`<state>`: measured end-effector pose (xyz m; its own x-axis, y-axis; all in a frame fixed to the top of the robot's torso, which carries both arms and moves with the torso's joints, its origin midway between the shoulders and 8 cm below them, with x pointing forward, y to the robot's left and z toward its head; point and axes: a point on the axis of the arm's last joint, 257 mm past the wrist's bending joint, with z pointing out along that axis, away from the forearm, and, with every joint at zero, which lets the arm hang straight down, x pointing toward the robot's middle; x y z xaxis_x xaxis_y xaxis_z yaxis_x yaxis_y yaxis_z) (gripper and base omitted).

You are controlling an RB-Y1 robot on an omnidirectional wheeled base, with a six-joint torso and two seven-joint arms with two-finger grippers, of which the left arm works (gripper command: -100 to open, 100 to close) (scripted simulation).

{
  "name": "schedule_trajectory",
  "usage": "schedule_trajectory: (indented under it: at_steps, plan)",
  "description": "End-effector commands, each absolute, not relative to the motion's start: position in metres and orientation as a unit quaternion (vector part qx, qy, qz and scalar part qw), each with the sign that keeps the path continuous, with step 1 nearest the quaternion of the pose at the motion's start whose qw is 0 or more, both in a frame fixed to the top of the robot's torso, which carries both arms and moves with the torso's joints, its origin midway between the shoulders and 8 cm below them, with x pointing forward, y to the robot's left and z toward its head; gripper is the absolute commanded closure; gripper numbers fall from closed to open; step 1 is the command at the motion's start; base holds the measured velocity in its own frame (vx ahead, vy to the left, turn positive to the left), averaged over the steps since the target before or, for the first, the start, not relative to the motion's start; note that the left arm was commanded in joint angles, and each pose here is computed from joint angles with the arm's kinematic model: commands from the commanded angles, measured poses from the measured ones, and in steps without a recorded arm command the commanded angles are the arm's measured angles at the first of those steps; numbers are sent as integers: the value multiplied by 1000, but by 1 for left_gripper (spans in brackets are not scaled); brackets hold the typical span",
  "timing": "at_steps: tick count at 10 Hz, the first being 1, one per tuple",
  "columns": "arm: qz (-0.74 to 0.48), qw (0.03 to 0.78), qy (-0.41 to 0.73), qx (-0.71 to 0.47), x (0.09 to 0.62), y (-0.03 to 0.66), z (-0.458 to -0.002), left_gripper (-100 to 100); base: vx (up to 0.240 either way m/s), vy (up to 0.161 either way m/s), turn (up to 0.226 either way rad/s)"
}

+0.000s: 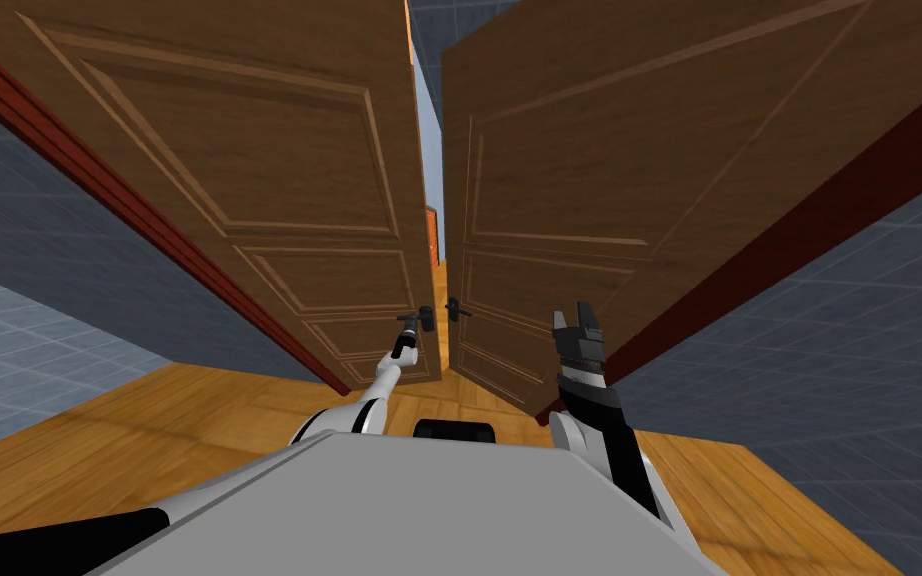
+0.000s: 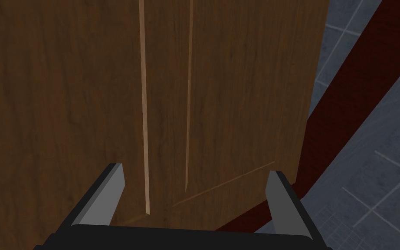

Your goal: Push the door open

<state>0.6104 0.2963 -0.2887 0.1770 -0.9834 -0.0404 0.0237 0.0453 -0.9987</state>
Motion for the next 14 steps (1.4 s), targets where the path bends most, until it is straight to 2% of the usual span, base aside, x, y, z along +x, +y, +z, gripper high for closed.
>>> schedule_trajectory:
  at_steps: [1,3,6,14]
  plan:
    - [-449,560,458,-524,610,296,-289,100,-18,1,-2]
    - [-449,560,458,-524,610,296,-289,100,-5,0,1]
    - [-430,588,433,-531,607,333,-278,100,38,77,-157]
    - [-411,616,406,-536,603,368,-266,100,25,45,-62]
